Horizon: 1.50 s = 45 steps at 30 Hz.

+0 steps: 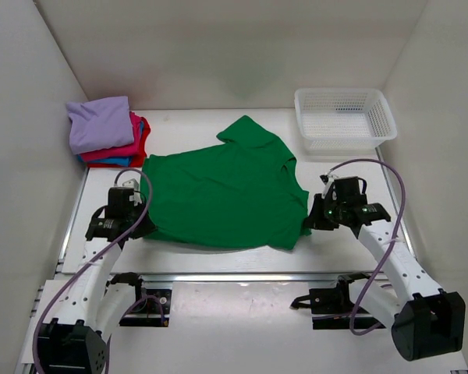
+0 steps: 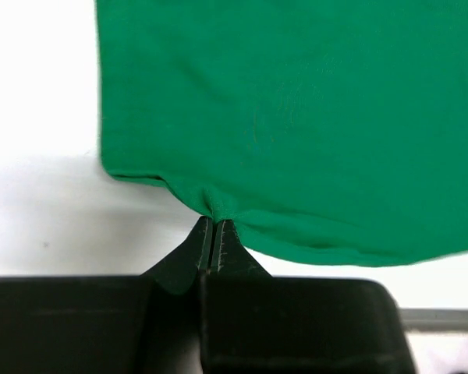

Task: Fold and stack the t-shirts
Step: Flatten out the tshirt

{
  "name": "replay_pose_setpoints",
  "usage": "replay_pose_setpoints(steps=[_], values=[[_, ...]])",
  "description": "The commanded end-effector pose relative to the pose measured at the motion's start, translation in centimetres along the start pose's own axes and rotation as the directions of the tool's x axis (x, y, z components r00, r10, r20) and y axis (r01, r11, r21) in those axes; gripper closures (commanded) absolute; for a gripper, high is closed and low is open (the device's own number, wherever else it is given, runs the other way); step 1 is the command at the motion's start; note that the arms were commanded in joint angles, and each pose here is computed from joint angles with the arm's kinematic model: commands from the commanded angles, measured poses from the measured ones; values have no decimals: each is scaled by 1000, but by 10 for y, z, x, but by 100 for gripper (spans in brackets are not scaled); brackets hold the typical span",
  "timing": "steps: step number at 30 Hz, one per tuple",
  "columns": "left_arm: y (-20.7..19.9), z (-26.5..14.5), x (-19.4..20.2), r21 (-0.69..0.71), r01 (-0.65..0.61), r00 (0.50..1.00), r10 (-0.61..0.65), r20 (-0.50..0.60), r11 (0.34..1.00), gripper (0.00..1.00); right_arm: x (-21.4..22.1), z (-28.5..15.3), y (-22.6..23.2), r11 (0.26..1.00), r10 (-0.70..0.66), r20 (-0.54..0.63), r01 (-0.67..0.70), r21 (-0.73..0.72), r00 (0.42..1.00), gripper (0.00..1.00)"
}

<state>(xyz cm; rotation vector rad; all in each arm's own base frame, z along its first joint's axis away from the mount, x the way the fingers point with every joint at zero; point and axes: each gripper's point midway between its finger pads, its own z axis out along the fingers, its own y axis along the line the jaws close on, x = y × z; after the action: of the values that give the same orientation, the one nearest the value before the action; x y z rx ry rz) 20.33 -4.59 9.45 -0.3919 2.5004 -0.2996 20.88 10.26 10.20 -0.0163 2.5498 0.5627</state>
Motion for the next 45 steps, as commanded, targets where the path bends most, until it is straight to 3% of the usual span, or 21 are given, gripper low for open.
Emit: replay_pose_setpoints(steps=[1,10,17,28,31,35,37,41,44,45], values=[[12,-2,-5,-76,60,998,-58,22,995,100,-13,1,4,1000,-14,7,15,-28,1000,100],[37,8,-21,-179,142,988,-127,94,974,100,-72,29,2,988,-150,-54,148,-30,987,100],[58,4,-39,-271,169,979,-129,160,948,100,-123,45,-28,981,-190,-41,191,27,981,100],[63,17,-27,-284,177,981,-145,132,942,100,-130,73,-31,971,-239,-70,239,-15,968,100],[56,11,-43,-246,181,972,-134,193,952,100,-144,68,-22,959,-282,-34,281,-20,959,100],[29,-27,-99,-183,135,942,-69,328,974,100,-178,26,-7,950,-312,99,313,2,945,100],[14,-47,-126,-146,102,923,-39,382,984,100,-195,-6,9,930,-358,209,368,-12,910,100],[-43,-119,-197,0,12,842,-10,539,1000,100,-230,-99,62,885,-420,455,465,15,785,100],[-72,-195,-244,6,-43,745,28,667,999,100,-250,-177,91,859,-428,611,510,45,666,100],[-76,-229,-261,-16,-44,688,42,724,999,100,-252,-207,106,839,-427,669,542,43,608,100]])
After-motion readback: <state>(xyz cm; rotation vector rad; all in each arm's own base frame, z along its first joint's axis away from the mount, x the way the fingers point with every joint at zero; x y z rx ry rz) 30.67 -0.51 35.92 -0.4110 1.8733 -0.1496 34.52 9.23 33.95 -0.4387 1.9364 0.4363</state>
